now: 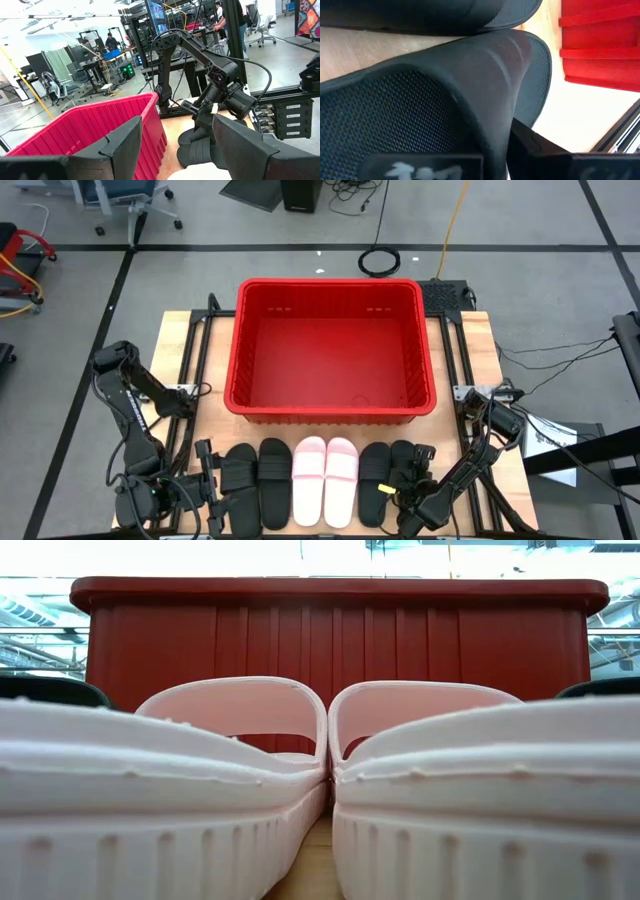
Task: Pick and place slides into bin
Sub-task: Put the black slide into the red bin
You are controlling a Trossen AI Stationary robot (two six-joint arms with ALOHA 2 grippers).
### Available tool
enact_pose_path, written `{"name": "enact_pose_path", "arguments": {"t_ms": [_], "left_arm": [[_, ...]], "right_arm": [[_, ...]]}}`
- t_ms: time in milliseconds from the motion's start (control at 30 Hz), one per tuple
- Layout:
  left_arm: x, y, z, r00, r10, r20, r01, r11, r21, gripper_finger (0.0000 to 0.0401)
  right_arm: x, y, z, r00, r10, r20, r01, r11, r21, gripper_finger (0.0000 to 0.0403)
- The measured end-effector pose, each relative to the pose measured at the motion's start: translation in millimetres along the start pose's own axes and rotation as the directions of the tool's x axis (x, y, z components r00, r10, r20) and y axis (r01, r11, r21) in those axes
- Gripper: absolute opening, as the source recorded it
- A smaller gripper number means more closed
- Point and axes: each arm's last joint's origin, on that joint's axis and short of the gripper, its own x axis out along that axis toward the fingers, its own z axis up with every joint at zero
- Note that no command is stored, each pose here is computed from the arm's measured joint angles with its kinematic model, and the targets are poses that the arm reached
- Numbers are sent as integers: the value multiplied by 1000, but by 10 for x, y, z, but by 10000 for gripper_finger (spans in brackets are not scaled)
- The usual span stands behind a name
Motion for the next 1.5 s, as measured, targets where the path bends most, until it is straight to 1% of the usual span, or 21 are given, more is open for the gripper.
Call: {"name": "enact_pose_path", "arguments": {"t_ms": [133,200,367,533,633,700,800,933,1033,1100,1233,1300,1367,1433,1500], "left_arm": [[0,0,0,1000,0,0,0,1000,0,250],[0,0,0,1000,0,0,0,1000,0,250],[26,13,-2,1000,19,-4,-19,1000,3,250],[117,72,-20,990,135,-30,-134,991,22,250],[190,112,-22,986,165,-37,-163,986,43,250],[228,153,-11,983,181,-40,-179,982,56,250],[284,228,3,978,205,-47,-201,976,78,250],[331,371,-4,978,200,-63,-192,975,109,250],[362,553,-21,974,209,-90,-198,973,121,250],[374,715,-19,970,215,-110,-203,973,111,250],[401,1078,27,966,221,-138,-217,975,43,250],[394,1258,72,967,216,-139,-217,976,5,250],[382,1411,117,970,202,-132,-206,978,-16,250],[368,1548,155,974,189,-122,-193,981,-20,250],[356,1680,185,976,186,-112,-189,982,-14,250]], "right_arm": [[-2,-9,-5,1000,-7,-10,7,1000,-3,7],[-10,-18,-6,1000,-6,-12,6,1000,-4,7],[-108,-103,-17,999,40,-33,-40,999,14,10],[-283,-257,-33,995,103,13,-104,994,46,5],[-380,-340,-25,986,162,44,-165,983,78,7],[-437,-384,-13,977,192,88,-199,976,85,7],[-526,-432,17,954,249,167,-260,964,51,5],[-671,-524,112,891,328,313,-343,939,-8,5],[-791,-610,228,818,387,425,-398,915,-67,5],[-872,-677,314,763,415,496,-418,902,-113,6],[-1049,-860,514,629,447,636,-421,884,-205,6],[-1137,-994,605,562,457,690,-404,879,-253,6],[-1216,-1159,689,499,450,741,-389,880,-272,6],[-1273,-1351,743,456,430,779,-375,887,-270,6],[-1294,-1555,785,438,400,805,-360,899,-251,6]]}}
